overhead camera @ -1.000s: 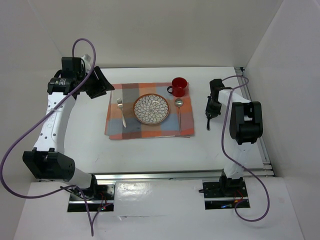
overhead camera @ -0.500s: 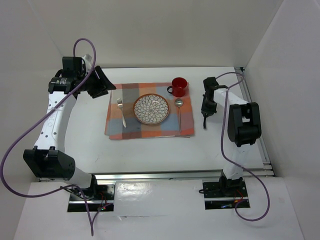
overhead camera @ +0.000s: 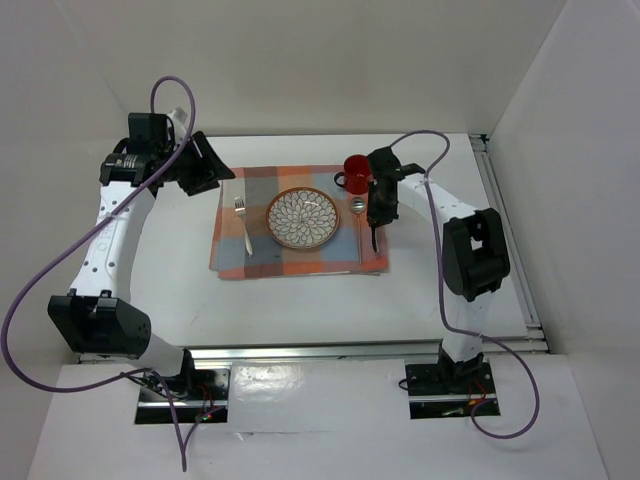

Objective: Set the dinner table for one person

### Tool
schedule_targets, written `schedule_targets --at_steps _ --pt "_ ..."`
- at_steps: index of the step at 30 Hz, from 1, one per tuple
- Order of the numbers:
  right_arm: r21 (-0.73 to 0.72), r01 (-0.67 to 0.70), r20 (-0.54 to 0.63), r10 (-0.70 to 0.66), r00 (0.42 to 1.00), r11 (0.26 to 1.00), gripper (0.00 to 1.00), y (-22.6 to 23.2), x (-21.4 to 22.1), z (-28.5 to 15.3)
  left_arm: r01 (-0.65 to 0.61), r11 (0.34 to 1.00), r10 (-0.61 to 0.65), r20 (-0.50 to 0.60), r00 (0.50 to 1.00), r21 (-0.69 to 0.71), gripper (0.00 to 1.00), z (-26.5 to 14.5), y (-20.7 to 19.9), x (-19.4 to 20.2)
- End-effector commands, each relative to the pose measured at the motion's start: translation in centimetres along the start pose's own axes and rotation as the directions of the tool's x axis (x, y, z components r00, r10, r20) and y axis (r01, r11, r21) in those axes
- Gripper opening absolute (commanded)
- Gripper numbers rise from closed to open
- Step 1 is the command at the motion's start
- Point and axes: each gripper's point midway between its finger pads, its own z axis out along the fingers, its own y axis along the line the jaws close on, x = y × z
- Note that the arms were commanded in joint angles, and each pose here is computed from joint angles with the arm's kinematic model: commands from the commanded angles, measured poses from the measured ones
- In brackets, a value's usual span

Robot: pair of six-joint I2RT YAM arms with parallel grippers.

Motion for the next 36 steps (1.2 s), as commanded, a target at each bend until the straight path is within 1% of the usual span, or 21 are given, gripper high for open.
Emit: schedule_targets --at_steps 1,5,7,9,10,12,13,15,16,17,18,19,21,22,23,25,27,28,30,34,36 --pt "-0.056 -0.02 -0.001 0.02 1.0 0.998 0.04 1.6 -0.6 -0.6 -0.009 0.999 0.008 0.037 0.999 0.031 0.63 -0.8 -1.1 -0.7" --pt "-0.064 -0.011 -0.018 0.01 1.0 0.998 0.05 2.2 -0.1 0.6 -0.022 0.999 0.02 0.05 0.999 0.027 0.63 -1.2 -1.1 -0.9" --pt "-0.057 -0.011 -0.032 0.009 0.999 0.998 0.11 2.1 0.2 1.2 -0.017 1.0 0.017 0.052 0.999 0.004 0.63 -1.1 -0.7 -0.9" --pt "-0.063 -0.011 -0.041 0.008 0.999 0.998 0.2 2.3 0.3 1.9 -0.029 1.0 0.029 0.052 0.998 0.003 0.63 -1.3 -0.8 -0.9" --pt "-0.063 -0.011 -0.041 0.008 0.999 0.998 0.32 2.3 0.3 1.9 -0.032 0.999 0.032 0.065 0.997 -0.002 0.63 -1.5 -0.8 -1.2" --pt "-0.063 -0.011 -0.041 0.008 0.999 0.998 0.35 2.3 0.1 1.7 -0.051 0.999 0.051 0.066 0.997 -0.002 0.63 -1.7 -0.9 -1.3" --pt "-0.056 -0.011 -0.02 0.01 1.0 0.998 0.48 2.2 -0.5 0.9 -0.047 0.999 0.049 0.072 0.996 -0.025 0.63 -1.9 -0.6 -1.4" --pt "-0.061 -0.022 0.013 0.022 1.0 0.998 0.56 2.3 -1.2 -0.3 -0.091 0.993 0.101 0.123 0.987 -0.08 0.63 -3.1 -0.6 -2.6" --pt "-0.062 -0.046 0.061 0.049 0.997 0.997 0.61 1.4 -2.7 -1.9 -0.096 0.99 0.109 0.127 0.986 -0.104 0.63 -3.1 -0.3 -3.0" --pt "-0.051 -0.058 0.083 0.062 0.995 0.997 0.77 0.7 -3.2 -2.8 -0.097 0.984 0.118 0.139 0.983 -0.147 0.63 -3.7 0.2 -3.3" --pt "-0.057 -0.071 0.108 0.077 0.991 0.996 0.84 0.2 -3.9 -3.7 -0.112 0.981 0.137 0.154 0.979 -0.16 0.63 -4.1 0.1 -3.9" --pt "-0.06 -0.114 0.162 0.122 0.979 0.992 0.89 -1.1 -5.4 -5.6 -0.113 0.98 0.141 0.167 0.976 -0.165 0.64 -4.3 0.0 -4.2" --pt "-0.028 -0.168 0.21 0.17 0.963 0.985 0.95 -3.4 -6.3 -7.2 -0.118 0.975 0.151 0.174 0.973 -0.186 0.64 -4.7 0.2 -4.4" --pt "-0.012 -0.223 0.23 0.22 0.948 0.975 0.99 -4.6 -6.5 -8.0 -0.118 0.975 0.151 0.175 0.973 -0.186 0.64 -4.7 0.2 -4.5" --pt "0.02 -0.293 0.299 0.274 0.914 0.956 1.0 -7.2 -7.5 -9.9 -0.116 0.975 0.149 0.165 0.975 -0.19 0.64 -4.5 0.5 -4.2" --pt "0.048 -0.386 0.33 0.35 0.877 0.921 1.0 -9.9 -6.7 -10.4 -0.11 0.98 0.135 0.148 0.98 -0.168 0.64 -4.2 0.2 -3.7" --pt "0.034 -0.451 0.39 0.403 0.828 0.892 1.0 -12.6 -6.7 -12.4 -0.101 0.982 0.124 0.14 0.982 -0.161 0.64 -4.0 0.4 -3.3" --pt "0.053 -0.467 0.379 0.415 0.827 0.883 1.0 -13.6 -5.6 -12.0 -0.103 0.984 0.123 0.135 0.983 -0.147 0.64 -3.8 0.3 -2.9" --pt "0.038 -0.496 0.405 0.441 0.801 0.867 1.0 -15.0 -5.3 -13.2 -0.097 0.987 0.115 0.146 0.983 -0.127 0.64 -3.8 0.0 -3.0" --pt "0.056 -0.517 0.399 0.455 0.796 0.854 1.0 -16.2 -3.3 -13.2 -0.092 0.992 0.103 0.129 0.986 -0.09 0.64 -3.8 -0.7 -2.6" --pt "0.065 -0.516 0.395 0.453 0.8 0.854 0.98 -16.6 -2.8 -12.9 -0.092 0.992 0.103 0.129 0.986 -0.089 0.64 -3.8 -0.7 -2.6"
